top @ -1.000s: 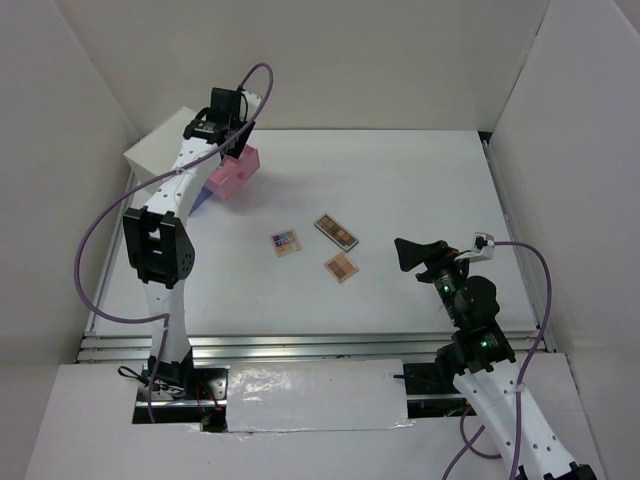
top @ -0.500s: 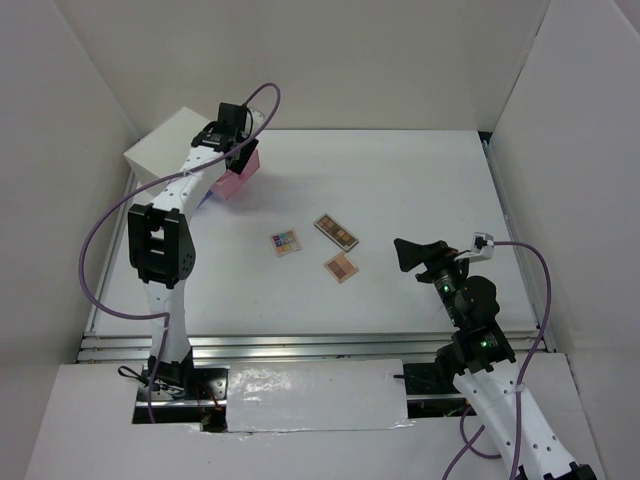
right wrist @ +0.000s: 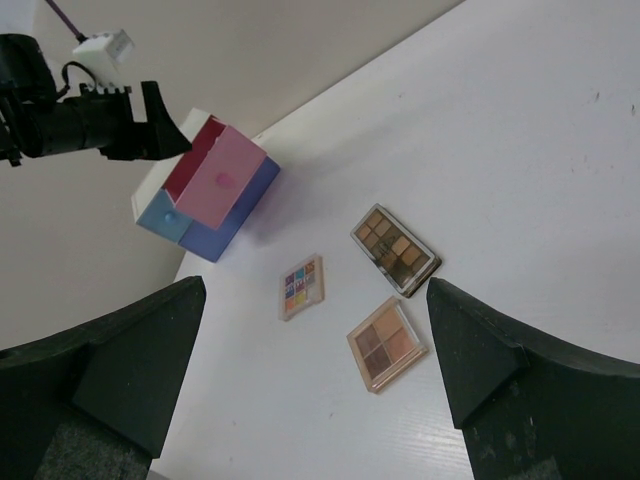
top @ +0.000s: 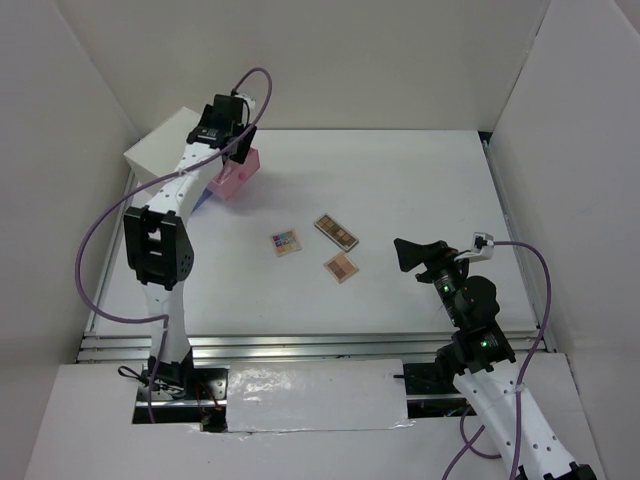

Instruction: Organize the makeup

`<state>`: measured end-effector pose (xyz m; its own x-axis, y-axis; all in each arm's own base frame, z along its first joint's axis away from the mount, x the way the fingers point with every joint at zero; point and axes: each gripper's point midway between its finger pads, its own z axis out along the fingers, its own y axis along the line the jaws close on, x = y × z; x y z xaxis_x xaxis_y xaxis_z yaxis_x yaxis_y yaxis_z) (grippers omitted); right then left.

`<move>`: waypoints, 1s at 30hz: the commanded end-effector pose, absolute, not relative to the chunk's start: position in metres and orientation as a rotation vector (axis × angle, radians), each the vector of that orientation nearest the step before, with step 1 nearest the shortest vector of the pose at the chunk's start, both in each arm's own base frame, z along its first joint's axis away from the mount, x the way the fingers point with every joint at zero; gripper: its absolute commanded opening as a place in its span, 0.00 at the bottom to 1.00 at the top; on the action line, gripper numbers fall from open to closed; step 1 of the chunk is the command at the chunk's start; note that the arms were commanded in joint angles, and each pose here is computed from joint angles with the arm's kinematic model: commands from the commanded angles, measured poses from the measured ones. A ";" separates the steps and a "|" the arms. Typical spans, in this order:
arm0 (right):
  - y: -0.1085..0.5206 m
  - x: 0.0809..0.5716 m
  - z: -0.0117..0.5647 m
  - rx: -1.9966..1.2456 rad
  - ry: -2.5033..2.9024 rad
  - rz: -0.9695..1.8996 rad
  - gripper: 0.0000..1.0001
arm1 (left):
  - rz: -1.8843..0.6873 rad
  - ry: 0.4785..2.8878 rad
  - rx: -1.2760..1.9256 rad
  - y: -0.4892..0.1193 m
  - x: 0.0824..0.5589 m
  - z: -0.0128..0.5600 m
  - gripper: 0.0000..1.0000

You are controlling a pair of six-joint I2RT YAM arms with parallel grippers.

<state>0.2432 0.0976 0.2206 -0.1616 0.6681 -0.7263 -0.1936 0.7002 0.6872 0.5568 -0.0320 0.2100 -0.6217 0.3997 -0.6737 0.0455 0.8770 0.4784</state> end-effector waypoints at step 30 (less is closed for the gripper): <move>0.104 0.244 0.230 0.369 1.543 0.823 1.00 | 0.642 2.307 0.353 -0.064 0.543 0.150 0.00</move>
<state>0.2436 0.1012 0.2166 -0.1850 0.6609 -0.7273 -0.1958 0.7005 0.6863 0.5246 -0.1003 0.1281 -0.7176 0.4871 -0.4978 0.2672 0.8526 0.4490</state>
